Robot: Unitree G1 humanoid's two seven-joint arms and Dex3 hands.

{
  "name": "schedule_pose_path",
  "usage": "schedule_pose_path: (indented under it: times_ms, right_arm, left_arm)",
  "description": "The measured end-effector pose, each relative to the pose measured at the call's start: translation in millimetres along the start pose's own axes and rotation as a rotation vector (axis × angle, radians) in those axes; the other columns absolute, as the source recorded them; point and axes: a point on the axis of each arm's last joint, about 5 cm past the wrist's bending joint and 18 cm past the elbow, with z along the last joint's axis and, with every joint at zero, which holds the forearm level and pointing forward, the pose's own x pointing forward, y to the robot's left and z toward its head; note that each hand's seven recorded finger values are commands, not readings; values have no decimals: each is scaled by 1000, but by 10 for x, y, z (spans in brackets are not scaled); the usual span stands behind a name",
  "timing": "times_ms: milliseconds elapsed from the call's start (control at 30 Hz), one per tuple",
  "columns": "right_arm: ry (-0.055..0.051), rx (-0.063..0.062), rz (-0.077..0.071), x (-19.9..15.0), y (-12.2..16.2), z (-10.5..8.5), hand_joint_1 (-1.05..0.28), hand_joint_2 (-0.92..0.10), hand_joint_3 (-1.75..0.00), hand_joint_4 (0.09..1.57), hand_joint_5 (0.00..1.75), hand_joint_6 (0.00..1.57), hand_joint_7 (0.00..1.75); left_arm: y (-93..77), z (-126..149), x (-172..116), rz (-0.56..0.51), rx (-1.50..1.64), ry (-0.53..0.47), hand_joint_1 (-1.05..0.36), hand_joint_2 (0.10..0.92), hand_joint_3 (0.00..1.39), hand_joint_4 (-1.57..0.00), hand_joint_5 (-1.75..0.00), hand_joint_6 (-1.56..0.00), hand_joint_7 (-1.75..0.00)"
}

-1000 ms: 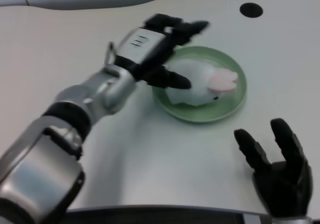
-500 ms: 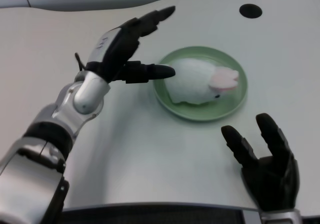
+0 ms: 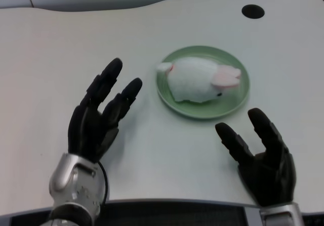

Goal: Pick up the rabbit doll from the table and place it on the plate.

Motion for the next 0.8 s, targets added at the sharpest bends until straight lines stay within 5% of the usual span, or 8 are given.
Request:
schedule_pose_path:
  times_ms: [467, 800]
  right_arm:
    - [21, 13, 1, 11, -5, 7, -858, -921, -106, 979, 14, 935, 7]
    - [20, 13, -1, 10, -6, 10, -855, -921, -114, 979, 13, 938, 5]
  left_arm:
    - [4, -183, -212, -1, -170, -1, -803, 921, 256, -144, -4, -123, -10]
    - [4, -207, -257, 11, -162, 15, -800, 921, 262, -181, -21, -141, -12]
